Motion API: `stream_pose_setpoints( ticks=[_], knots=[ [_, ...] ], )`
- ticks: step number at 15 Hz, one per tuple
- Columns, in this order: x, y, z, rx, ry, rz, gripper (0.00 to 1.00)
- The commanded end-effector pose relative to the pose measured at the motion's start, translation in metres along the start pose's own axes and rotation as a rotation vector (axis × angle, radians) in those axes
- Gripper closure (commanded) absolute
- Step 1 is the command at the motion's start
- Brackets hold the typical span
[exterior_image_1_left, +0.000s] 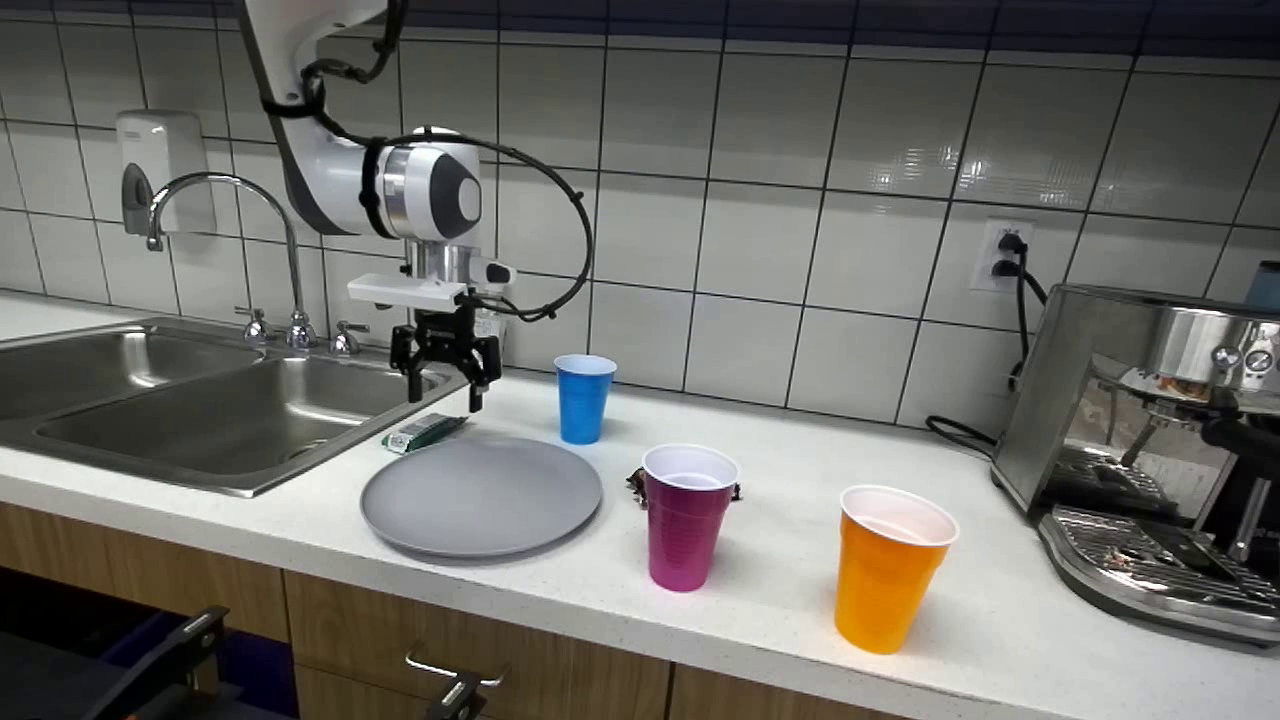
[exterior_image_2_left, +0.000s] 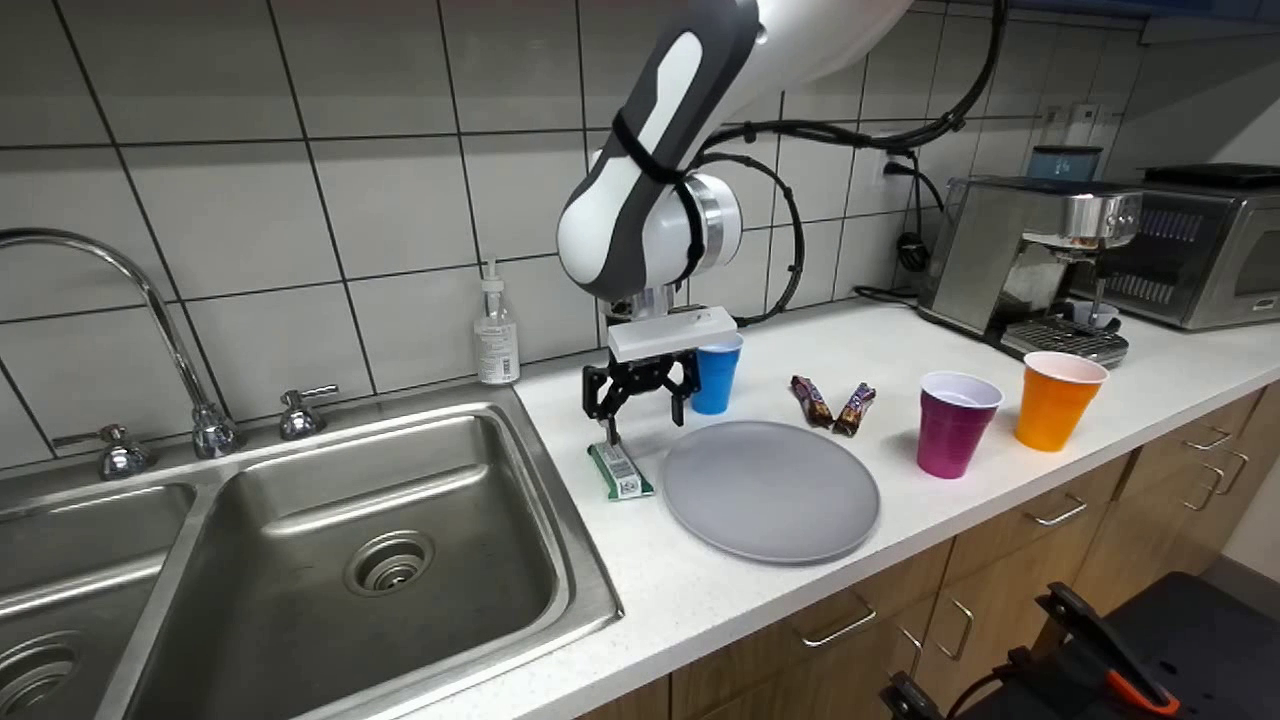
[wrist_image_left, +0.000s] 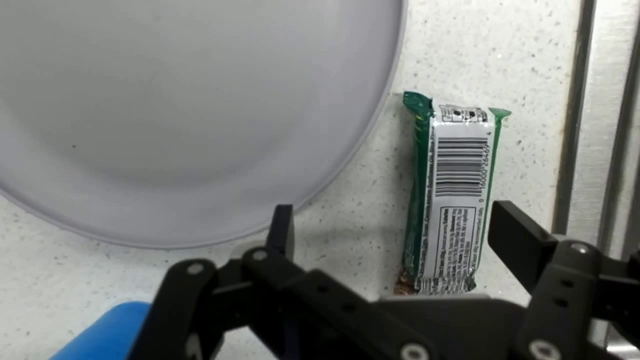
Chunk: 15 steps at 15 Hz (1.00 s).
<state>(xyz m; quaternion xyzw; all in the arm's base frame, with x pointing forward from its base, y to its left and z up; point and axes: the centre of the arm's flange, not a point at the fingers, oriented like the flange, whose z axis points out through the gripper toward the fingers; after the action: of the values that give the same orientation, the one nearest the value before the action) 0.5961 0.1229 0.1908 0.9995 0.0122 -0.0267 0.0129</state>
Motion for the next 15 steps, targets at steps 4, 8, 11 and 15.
stream_pose_setpoints(
  ticks=[4, 8, 11, 15],
  knots=[
    [-0.003, 0.041, -0.044, 0.004, 0.04, -0.045, 0.0],
    [0.012, 0.055, -0.052, -0.005, 0.074, -0.03, 0.0],
    [0.024, 0.061, -0.058, -0.001, 0.083, -0.02, 0.0],
    [0.039, 0.067, -0.071, -0.012, 0.117, -0.007, 0.0]
  ],
)
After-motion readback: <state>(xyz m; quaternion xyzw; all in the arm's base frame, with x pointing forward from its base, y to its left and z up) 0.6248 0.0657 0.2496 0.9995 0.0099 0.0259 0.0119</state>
